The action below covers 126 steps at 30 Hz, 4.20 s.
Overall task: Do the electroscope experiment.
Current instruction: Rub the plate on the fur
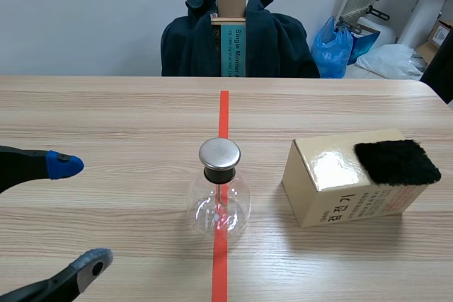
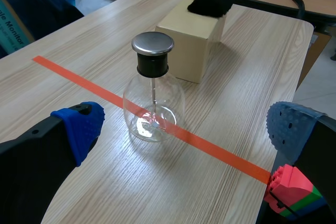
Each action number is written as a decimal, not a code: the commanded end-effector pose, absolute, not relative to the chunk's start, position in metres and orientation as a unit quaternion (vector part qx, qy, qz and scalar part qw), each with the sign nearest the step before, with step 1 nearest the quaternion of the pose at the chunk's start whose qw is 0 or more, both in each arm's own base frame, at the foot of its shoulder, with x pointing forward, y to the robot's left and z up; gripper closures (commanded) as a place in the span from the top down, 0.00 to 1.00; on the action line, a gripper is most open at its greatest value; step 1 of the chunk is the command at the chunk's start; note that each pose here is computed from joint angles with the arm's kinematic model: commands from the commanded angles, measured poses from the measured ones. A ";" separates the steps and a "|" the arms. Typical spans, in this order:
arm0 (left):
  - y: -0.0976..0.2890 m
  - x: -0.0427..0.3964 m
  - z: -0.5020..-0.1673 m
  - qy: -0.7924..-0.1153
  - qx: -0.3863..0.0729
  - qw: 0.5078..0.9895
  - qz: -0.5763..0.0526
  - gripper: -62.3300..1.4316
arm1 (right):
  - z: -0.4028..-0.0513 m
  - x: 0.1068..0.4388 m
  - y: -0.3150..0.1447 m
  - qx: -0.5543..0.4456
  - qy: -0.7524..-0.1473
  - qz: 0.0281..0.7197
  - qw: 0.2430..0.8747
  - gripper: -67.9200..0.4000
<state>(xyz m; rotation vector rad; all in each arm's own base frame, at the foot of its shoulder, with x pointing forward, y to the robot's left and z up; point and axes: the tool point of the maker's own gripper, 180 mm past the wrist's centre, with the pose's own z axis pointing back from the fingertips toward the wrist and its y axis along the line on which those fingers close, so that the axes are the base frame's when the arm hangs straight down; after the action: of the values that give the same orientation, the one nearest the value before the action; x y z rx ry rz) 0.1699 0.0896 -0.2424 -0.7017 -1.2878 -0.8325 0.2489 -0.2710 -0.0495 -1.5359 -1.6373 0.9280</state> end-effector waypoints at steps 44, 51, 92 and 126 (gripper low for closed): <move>0.092 0.170 -0.237 -0.573 -0.314 0.675 -0.342 1.00 | -0.314 0.233 -0.225 -0.468 -0.474 0.576 0.475 0.02; 0.092 0.170 -0.236 -0.575 -0.313 0.675 -0.341 1.00 | -0.315 0.232 -0.222 -0.458 -0.477 0.584 0.470 0.02; 0.092 0.170 -0.236 -0.575 -0.313 0.675 -0.341 1.00 | -0.331 0.237 -0.213 -0.400 -0.480 0.597 0.504 0.02; 0.092 0.171 -0.236 -0.576 -0.311 0.675 -0.341 1.00 | -0.342 0.235 -0.188 -0.376 -0.475 0.643 0.468 0.02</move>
<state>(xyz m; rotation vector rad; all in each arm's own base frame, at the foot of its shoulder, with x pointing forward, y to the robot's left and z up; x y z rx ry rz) 0.1700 0.0958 -0.2439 -0.6793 -1.2627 -0.7853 0.2287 -0.1762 -0.3478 -0.8668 -1.1946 1.6068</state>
